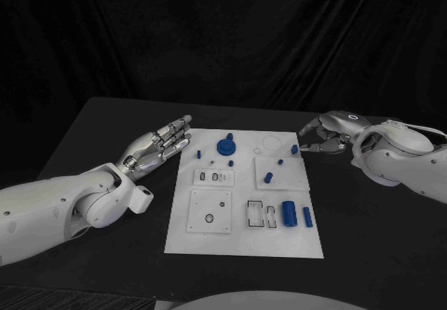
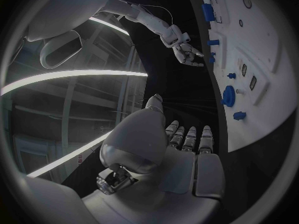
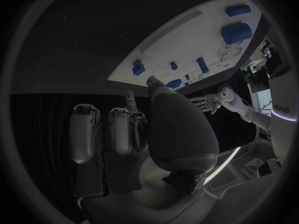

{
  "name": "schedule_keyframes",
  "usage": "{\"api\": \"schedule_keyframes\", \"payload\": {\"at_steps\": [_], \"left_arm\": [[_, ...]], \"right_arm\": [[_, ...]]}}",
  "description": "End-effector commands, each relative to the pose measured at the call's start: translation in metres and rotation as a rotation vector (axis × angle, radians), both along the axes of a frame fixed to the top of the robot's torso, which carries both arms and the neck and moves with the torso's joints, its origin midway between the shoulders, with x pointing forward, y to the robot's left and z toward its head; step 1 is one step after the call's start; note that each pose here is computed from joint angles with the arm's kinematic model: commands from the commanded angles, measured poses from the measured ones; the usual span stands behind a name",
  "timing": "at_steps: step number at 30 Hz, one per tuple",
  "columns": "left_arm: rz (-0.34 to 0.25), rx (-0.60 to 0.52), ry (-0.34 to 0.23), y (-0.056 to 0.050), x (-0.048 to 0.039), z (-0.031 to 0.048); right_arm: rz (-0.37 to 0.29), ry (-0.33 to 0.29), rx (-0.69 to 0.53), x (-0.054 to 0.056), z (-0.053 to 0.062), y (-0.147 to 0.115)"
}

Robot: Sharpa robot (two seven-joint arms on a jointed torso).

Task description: Assemble the parts on the task board

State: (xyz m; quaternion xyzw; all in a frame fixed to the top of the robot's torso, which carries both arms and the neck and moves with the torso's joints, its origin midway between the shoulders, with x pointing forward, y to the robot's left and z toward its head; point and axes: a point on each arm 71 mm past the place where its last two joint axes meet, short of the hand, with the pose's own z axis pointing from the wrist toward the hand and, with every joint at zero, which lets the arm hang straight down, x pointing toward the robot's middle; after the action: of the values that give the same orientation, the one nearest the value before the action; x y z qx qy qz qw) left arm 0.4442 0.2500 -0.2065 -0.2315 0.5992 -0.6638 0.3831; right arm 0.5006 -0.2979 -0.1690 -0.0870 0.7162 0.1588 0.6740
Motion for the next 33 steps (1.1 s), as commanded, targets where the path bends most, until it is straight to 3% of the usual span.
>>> {"api": "schedule_keyframes", "payload": {"at_steps": [1, 33], "left_arm": [[-0.022, -0.069, -0.073, 0.000, -0.0029, 0.0067], [-0.021, -0.068, -0.067, 0.003, -0.0036, 0.0054]], "right_arm": [[-0.023, -0.002, -0.017, 0.001, -0.002, -0.002], [-0.002, 0.018, -0.039, 0.007, -0.015, 0.009]]}}
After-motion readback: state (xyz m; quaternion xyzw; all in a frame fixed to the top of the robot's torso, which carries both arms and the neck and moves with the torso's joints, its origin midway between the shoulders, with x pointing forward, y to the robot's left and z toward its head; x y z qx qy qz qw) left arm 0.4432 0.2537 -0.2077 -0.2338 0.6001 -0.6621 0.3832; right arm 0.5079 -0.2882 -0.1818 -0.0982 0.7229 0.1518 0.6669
